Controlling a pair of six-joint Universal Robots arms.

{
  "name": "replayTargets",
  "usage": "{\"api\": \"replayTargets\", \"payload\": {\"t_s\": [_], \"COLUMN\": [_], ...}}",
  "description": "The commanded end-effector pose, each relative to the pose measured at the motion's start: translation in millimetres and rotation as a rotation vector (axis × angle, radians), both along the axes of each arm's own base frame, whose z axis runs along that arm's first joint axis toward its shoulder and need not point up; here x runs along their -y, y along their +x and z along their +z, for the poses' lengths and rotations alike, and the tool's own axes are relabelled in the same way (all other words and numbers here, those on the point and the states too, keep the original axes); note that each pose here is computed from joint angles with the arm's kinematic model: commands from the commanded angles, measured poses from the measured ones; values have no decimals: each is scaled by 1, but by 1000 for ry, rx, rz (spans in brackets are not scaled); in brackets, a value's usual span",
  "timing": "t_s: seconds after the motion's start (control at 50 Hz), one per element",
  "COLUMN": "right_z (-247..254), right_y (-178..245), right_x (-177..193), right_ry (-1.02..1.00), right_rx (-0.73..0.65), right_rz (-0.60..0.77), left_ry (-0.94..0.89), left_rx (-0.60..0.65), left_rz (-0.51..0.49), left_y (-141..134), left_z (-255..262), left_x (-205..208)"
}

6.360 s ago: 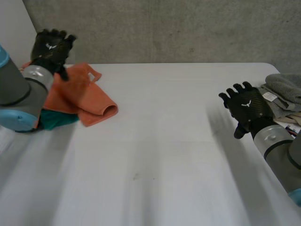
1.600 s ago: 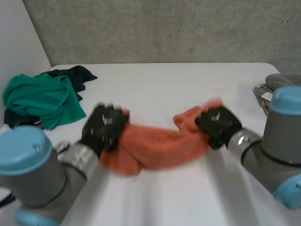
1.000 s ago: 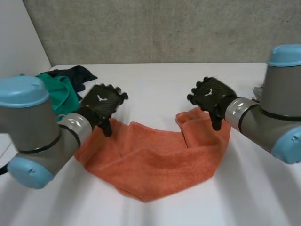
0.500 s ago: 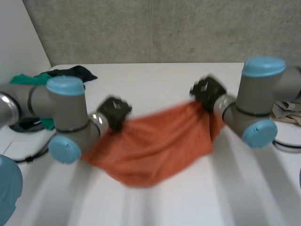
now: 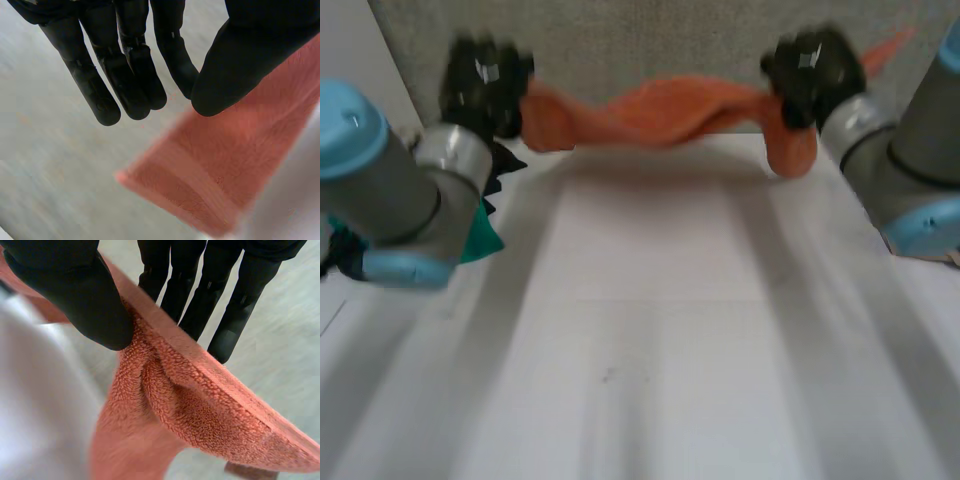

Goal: Fold the laundry.

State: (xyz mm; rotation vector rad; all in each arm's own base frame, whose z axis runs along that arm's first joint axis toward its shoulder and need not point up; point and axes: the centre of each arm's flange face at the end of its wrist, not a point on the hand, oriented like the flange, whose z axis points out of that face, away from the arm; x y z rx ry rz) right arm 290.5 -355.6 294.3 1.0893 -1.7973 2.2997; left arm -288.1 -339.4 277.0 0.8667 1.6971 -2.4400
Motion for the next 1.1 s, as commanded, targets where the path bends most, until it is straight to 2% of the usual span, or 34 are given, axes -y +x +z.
{"api": "replayTargets", "payload": {"t_s": [0.02,0.12,0.18,0.28,0.38,0.48,0.56,0.7,0.82,0.92,0.96,1.1], "right_z": [-89,-134,-143,-152,-149,-92,-51,3,23,47,56,70], "right_y": [-19,-31,-33,-34,-34,-24,-2,17,32,35,35,35], "right_x": [-45,-81,-89,-91,-91,-88,-98,-129,-156,-169,-172,-182], "right_ry": [372,580,608,589,571,399,286,228,220,167,148,114], "right_rx": [-188,-275,-288,-282,-271,-207,-165,-99,-60,-9,4,27], "right_rz": [21,45,46,45,45,59,115,199,271,274,266,271], "left_ry": [339,481,520,458,336,313,398,543,585,627,666,756], "left_rx": [153,212,229,201,139,103,49,-119,-197,-261,-290,-276], "left_rz": [-1,0,-2,-5,-17,-36,-52,-90,-113,-123,-109,-32], "left_y": [24,37,40,40,32,25,17,6,-9,-26,-32,-40], "left_z": [-101,-137,-142,-118,-90,-86,-106,-126,-136,-150,-158,-190], "left_x": [-58,-88,-98,-98,-79,-67,-61,-66,-59,-48,-44,-35]}}
